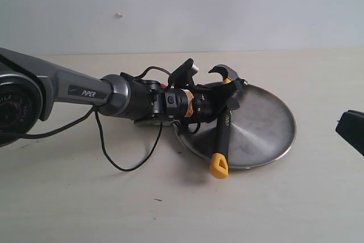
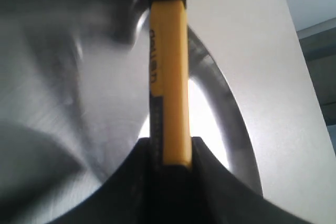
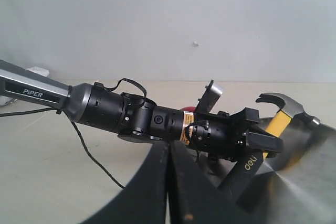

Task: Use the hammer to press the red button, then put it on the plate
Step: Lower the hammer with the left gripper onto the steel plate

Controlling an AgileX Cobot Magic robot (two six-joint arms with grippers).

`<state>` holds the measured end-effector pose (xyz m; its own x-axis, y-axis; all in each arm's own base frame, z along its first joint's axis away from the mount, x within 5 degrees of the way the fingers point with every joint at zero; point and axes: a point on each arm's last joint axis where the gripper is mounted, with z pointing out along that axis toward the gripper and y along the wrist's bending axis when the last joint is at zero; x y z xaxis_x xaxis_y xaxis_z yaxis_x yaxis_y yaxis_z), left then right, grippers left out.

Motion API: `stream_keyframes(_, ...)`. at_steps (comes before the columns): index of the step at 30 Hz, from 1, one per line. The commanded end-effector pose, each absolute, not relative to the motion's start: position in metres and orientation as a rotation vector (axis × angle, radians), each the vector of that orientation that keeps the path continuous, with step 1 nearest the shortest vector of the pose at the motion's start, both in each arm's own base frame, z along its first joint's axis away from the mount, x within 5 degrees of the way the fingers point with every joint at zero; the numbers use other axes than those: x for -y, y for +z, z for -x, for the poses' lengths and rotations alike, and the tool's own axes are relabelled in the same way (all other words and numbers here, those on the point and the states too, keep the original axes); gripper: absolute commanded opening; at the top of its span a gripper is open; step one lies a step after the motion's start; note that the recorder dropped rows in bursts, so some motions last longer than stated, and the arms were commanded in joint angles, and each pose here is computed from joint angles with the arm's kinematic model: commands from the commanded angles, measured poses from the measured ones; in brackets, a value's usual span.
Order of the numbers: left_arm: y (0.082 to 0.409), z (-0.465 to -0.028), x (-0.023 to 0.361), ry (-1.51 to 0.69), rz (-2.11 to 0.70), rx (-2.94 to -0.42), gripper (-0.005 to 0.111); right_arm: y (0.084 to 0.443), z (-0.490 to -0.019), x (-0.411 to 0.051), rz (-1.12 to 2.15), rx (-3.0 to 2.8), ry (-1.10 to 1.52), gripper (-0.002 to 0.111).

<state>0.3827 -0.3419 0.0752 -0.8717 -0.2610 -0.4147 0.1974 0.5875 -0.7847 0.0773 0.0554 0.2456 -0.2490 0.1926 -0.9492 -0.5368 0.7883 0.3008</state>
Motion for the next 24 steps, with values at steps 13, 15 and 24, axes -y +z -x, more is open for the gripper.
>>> stream_keyframes(13,0.089,-0.3853,0.3493,-1.171,-0.018,-2.301,0.013,0.2449,-0.0769,-0.0553,0.275,-1.69,0.703,0.0)
stream_keyframes(15,0.089,-0.3853,0.3493,-1.171,-0.018,-2.301,0.014,0.2449,-0.0769,-0.0553,0.275,-1.69,0.703,0.0)
stream_keyframes(24,0.0891,-0.3846,0.3498,-1.171,-0.045,-2.299,0.016,0.2449,-0.0769,-0.0553,0.275,-1.69,0.703,0.0)
